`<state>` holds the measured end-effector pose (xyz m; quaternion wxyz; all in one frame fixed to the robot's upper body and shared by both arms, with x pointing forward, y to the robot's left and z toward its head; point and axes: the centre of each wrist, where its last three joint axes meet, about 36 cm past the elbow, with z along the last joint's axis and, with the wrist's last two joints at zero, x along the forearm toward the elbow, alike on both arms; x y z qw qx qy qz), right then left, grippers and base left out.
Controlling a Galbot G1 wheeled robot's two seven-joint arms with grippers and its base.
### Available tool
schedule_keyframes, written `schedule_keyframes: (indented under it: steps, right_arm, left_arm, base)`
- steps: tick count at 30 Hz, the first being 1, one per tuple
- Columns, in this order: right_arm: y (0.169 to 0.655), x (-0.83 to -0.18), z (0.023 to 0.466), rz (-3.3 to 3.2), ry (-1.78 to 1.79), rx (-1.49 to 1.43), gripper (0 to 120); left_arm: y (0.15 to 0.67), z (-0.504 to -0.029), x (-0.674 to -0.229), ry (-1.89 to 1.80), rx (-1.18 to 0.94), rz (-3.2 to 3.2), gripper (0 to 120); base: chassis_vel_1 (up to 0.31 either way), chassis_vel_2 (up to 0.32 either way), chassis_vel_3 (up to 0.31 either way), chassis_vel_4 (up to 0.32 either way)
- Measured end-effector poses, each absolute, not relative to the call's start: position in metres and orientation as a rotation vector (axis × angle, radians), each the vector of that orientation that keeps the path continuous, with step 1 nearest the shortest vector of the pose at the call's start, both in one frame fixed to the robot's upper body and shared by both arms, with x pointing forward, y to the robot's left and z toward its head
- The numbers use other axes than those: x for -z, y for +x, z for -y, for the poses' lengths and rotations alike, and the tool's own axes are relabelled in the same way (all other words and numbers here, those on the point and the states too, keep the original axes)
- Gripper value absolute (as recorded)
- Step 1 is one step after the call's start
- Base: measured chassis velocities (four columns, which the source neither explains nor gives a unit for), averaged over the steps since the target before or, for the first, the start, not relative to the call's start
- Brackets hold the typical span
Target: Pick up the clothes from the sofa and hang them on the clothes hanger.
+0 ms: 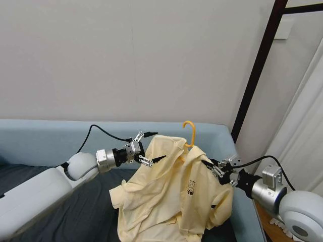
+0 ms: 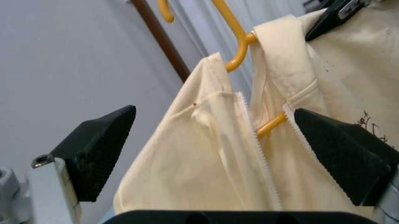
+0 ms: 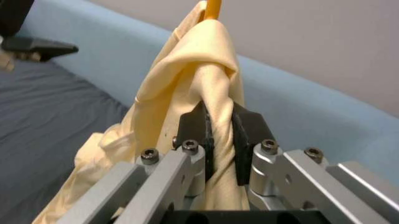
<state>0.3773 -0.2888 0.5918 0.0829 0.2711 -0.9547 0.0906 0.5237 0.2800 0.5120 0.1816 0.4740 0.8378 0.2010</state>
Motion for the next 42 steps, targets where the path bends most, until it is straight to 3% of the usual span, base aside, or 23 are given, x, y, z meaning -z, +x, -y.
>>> schedule_keyframes:
  steps: [7,14,33,42]
  right_arm:
    - [0.378,-0.615,0.281,2.963,0.731,-0.24,8]
    - [0.374,-0.628,0.277,3.048,0.724,-0.278,8]
    - [0.374,-0.628,0.274,3.06,0.734,-0.233,8]
    - [0.38,-0.629,0.276,3.061,0.719,-0.215,8]
  left_arm:
    - [0.502,-0.221,-0.499,1.09,-0.327,-2.515,100]
    - [0.501,-0.182,-0.499,0.909,-0.222,-2.625,100]
    - [0.507,-0.143,-0.486,0.577,-0.178,-2.761,97]
    - [0.509,-0.141,-0.474,0.397,-0.262,-2.836,94]
  base:
    - [0.0,0.0,0.0,0.0]
    - [0.0,0.0,0.0,0.0]
    - [0.0,0.0,0.0,0.0]
    - [0.0,0.0,0.0,0.0]
